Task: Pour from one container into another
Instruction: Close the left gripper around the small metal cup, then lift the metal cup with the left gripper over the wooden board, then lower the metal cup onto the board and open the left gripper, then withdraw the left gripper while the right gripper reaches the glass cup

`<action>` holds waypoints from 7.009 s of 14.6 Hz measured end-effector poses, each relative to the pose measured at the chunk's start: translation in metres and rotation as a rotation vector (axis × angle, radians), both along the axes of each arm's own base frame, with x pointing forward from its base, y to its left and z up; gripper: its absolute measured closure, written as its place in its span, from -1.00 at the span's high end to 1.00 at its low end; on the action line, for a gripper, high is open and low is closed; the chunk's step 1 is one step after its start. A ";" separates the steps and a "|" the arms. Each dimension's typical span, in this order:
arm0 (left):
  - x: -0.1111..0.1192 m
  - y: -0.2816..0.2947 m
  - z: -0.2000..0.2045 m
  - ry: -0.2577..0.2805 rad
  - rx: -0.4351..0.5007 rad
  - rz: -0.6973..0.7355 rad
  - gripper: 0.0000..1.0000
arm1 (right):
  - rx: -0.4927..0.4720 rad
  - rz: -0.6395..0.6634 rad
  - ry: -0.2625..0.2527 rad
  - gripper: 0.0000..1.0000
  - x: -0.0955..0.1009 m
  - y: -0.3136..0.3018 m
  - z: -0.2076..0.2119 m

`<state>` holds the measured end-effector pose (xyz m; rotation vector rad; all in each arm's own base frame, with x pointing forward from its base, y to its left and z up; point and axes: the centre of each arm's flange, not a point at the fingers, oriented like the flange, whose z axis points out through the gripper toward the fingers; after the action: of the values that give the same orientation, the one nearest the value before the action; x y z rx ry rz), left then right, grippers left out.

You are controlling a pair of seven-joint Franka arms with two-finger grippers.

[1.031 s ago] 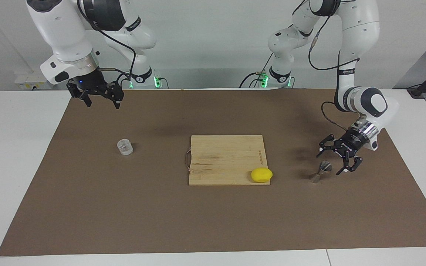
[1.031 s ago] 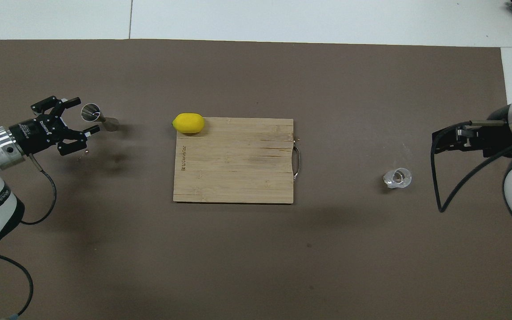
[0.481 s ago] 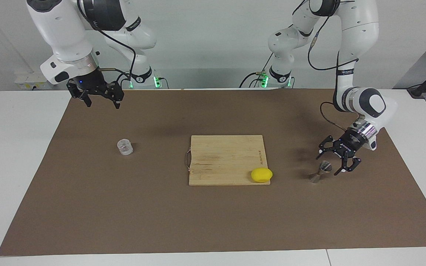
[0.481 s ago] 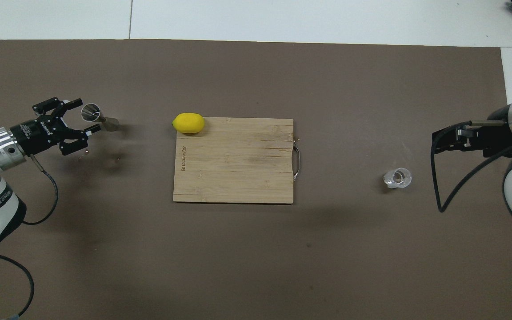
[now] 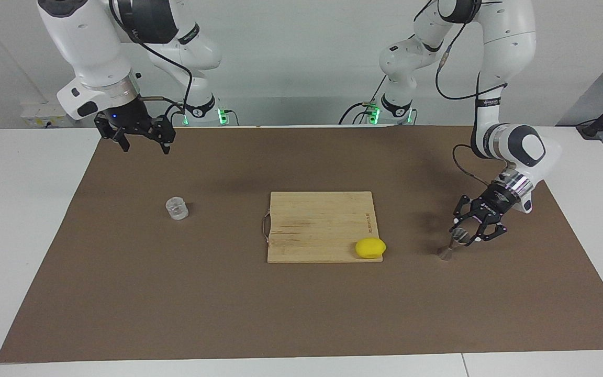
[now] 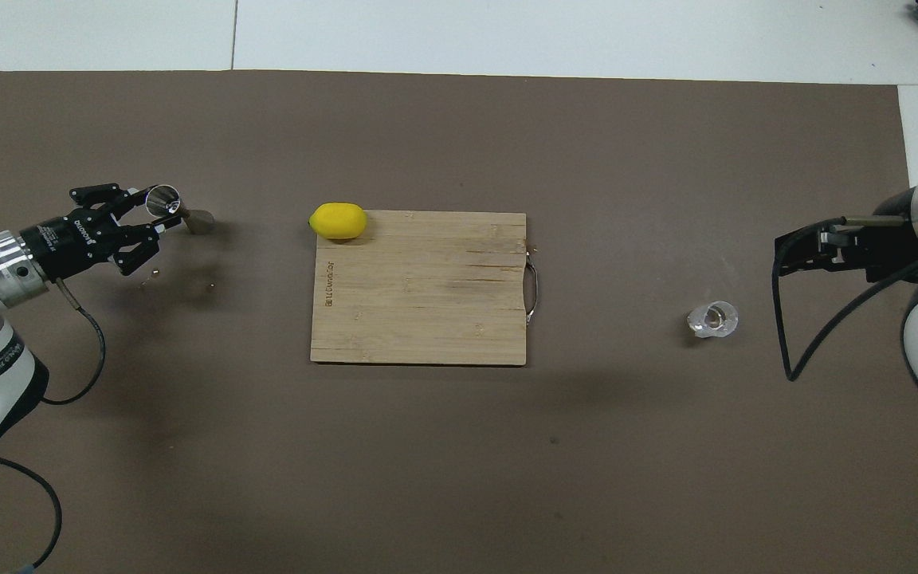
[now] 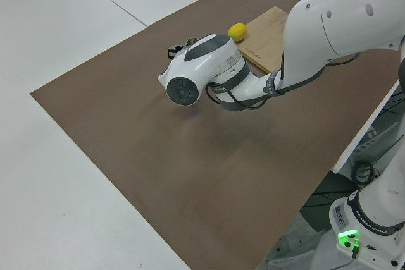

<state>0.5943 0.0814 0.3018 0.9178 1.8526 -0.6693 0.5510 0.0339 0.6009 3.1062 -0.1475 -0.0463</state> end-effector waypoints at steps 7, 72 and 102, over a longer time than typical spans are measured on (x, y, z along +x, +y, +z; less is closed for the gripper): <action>0.016 -0.062 0.027 -0.060 -0.076 -0.151 0.00 | 0.000 0.000 0.000 1.00 0.000 0.000 0.000; -0.036 -0.434 0.031 0.012 -0.056 -0.394 1.00 | 0.000 -0.012 0.000 1.00 0.000 -0.007 0.000; 0.033 -0.212 0.192 -0.393 1.309 -1.060 1.00 | 0.128 -0.947 0.076 1.00 0.044 -0.075 -0.134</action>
<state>0.6270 -0.1309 0.4937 2.7046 1.1646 0.3127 0.5951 -0.0406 0.4668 2.8127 -1.6109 -0.1942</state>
